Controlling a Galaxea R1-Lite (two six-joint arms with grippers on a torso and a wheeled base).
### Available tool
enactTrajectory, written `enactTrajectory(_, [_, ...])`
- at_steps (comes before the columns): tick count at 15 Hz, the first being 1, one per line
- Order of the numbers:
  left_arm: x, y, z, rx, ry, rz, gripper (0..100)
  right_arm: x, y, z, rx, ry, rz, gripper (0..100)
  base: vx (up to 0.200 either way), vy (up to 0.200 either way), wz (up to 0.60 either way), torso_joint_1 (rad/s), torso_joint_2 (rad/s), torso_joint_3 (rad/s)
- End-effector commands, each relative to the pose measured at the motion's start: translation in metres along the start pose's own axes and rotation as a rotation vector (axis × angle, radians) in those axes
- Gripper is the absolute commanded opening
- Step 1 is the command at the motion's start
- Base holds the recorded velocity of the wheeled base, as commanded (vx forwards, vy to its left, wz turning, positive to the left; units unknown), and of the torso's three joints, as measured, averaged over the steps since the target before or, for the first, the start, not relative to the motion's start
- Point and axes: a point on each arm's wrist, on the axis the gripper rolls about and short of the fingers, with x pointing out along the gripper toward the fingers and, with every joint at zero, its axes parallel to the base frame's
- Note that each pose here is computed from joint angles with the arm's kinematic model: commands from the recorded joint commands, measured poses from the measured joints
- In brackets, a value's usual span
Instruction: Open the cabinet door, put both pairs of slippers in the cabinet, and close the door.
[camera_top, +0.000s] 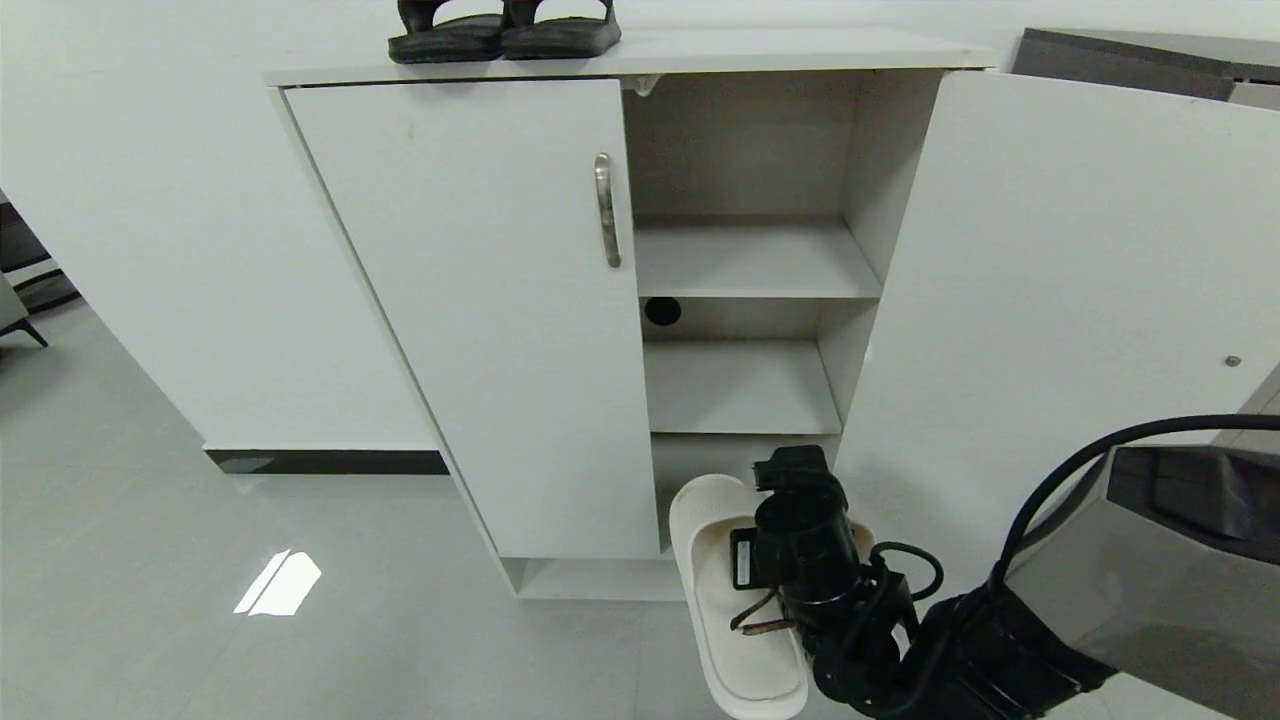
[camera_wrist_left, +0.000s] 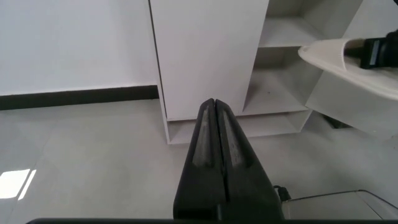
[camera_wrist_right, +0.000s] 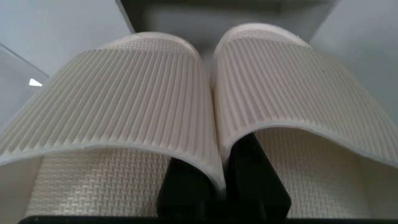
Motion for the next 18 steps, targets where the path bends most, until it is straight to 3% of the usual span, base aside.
enactTrajectory(1, [0.0,0.0,0.0,0.001,0.002,0.0,0,0.019,0.001,0.0,-0.035,-0.043,-0.015,0,0.0,0.0,0.0,0.0,0.0,0.0])
enactTrajectory(5, [0.0,0.0,0.0,0.002,0.002,0.0,0,0.057,0.0,-0.01,-0.094,-0.201,-0.073,0,0.0,0.0,0.0,0.0,0.0,0.0])
enactTrajectory(10, [0.0,0.0,0.0,0.002,0.002,0.001,0,0.059,0.0,-0.012,-0.108,-0.182,-0.079,0,0.0,0.0,0.0,0.0,0.0,0.0])
enactTrajectory(18, [0.0,0.0,0.0,0.002,0.002,0.0,0,0.067,0.001,-0.01,-0.083,-0.192,-0.085,0,0.2,0.0,0.0,0.002,0.0,-0.001])
